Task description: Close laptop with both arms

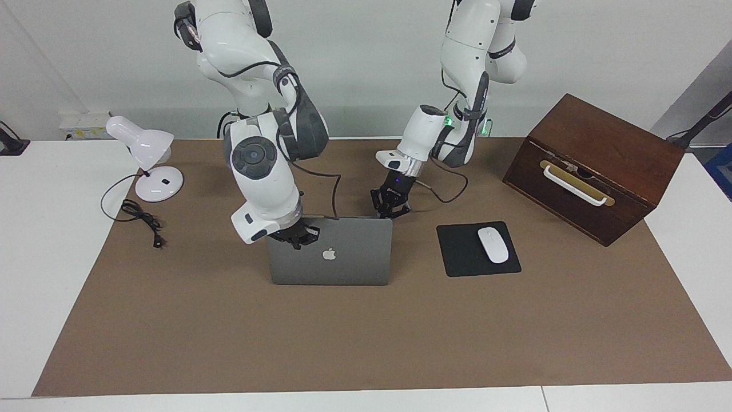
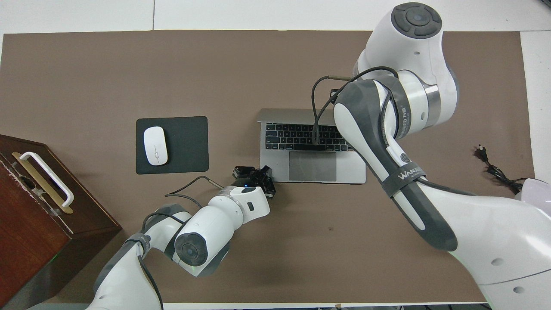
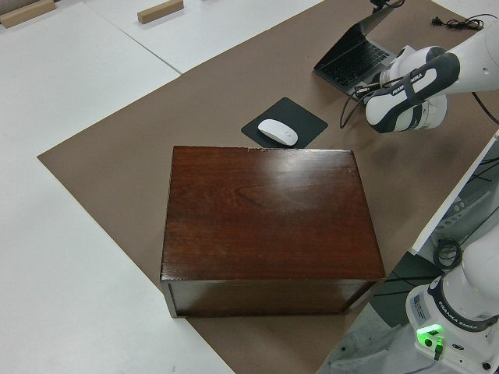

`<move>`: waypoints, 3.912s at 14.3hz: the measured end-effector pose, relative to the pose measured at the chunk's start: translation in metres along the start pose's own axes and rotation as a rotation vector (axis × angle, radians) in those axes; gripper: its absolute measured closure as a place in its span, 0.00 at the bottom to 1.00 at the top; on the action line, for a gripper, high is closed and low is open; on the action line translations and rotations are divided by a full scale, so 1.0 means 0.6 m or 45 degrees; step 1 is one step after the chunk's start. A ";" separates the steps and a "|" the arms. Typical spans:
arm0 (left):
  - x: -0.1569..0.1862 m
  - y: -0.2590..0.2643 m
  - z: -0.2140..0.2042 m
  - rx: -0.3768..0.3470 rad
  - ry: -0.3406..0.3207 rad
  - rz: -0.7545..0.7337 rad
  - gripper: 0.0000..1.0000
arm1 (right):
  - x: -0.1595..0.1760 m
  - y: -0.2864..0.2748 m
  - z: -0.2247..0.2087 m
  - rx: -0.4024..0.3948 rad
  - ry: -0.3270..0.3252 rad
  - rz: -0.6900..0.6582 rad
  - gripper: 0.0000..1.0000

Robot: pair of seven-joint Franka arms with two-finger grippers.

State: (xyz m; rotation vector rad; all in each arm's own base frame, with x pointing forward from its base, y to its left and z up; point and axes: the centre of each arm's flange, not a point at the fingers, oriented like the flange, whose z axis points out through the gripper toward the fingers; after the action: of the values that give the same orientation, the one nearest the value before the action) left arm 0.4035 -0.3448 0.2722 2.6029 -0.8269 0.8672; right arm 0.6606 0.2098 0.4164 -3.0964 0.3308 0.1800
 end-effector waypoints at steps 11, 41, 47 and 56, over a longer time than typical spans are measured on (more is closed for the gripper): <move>0.000 0.000 0.000 0.000 0.000 0.008 0.99 | -0.003 -0.006 0.058 -0.005 -0.054 0.000 0.99; 0.000 0.000 0.000 0.002 0.001 0.014 0.99 | -0.036 0.032 0.064 0.017 -0.194 0.048 0.99; 0.000 0.000 0.000 0.002 0.001 0.014 0.99 | 0.017 0.137 -0.074 0.081 0.097 -0.006 0.99; 0.002 -0.014 0.000 0.018 0.002 -0.060 0.99 | 0.020 0.278 -0.235 -0.021 0.333 -0.165 0.05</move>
State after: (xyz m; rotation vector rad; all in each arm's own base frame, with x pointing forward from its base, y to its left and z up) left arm 0.4091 -0.3387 0.2722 2.6224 -0.7589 0.8652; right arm 0.6525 0.0394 0.5531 -3.1447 0.1314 -0.2275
